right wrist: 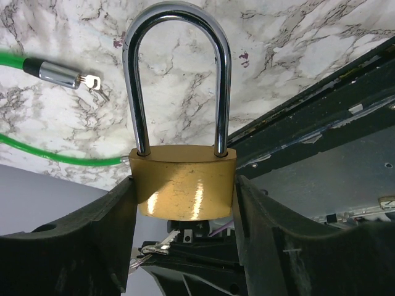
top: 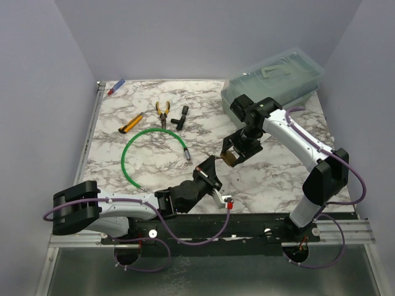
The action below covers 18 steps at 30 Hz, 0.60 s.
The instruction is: Unlock with the key
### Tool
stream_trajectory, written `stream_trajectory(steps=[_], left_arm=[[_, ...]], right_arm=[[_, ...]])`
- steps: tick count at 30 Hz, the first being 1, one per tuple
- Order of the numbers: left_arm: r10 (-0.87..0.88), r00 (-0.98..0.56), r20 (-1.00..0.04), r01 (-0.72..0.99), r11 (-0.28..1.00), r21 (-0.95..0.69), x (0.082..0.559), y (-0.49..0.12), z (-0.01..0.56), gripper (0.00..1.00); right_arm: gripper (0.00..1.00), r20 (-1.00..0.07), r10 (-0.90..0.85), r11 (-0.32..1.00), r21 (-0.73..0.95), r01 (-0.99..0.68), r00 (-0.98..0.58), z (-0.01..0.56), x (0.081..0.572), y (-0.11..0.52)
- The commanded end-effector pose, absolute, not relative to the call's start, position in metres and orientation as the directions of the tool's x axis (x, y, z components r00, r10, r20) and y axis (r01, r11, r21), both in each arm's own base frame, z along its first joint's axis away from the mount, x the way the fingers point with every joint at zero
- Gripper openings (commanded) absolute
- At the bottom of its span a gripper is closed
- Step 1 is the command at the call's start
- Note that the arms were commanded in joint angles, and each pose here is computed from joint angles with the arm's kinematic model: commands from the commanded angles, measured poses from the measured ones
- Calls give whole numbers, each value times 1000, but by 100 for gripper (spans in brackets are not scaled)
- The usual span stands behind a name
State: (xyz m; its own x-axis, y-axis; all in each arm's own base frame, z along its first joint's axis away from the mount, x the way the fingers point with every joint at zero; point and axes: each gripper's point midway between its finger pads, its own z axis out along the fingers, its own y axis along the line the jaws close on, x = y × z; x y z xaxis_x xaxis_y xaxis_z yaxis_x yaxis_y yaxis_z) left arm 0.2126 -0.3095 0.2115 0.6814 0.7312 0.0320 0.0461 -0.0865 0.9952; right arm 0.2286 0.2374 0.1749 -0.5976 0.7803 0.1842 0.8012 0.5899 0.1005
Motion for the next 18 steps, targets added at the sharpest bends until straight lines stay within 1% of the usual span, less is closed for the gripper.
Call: stream_trajectory(steps=[1, 7, 18], left_arm=[[759, 651, 34, 23, -65, 998, 216, -306, 218, 0], [770, 638, 27, 23, -55, 998, 218, -306, 220, 0], [774, 632, 22, 35, -57, 998, 219, -307, 216, 0]], right_arm=[[0, 182, 806, 549, 125, 827, -563, 185, 227, 238], [0, 210, 814, 521, 145, 841, -541, 185, 229, 244], [0, 223, 823, 488, 195, 851, -522, 194, 235, 249]])
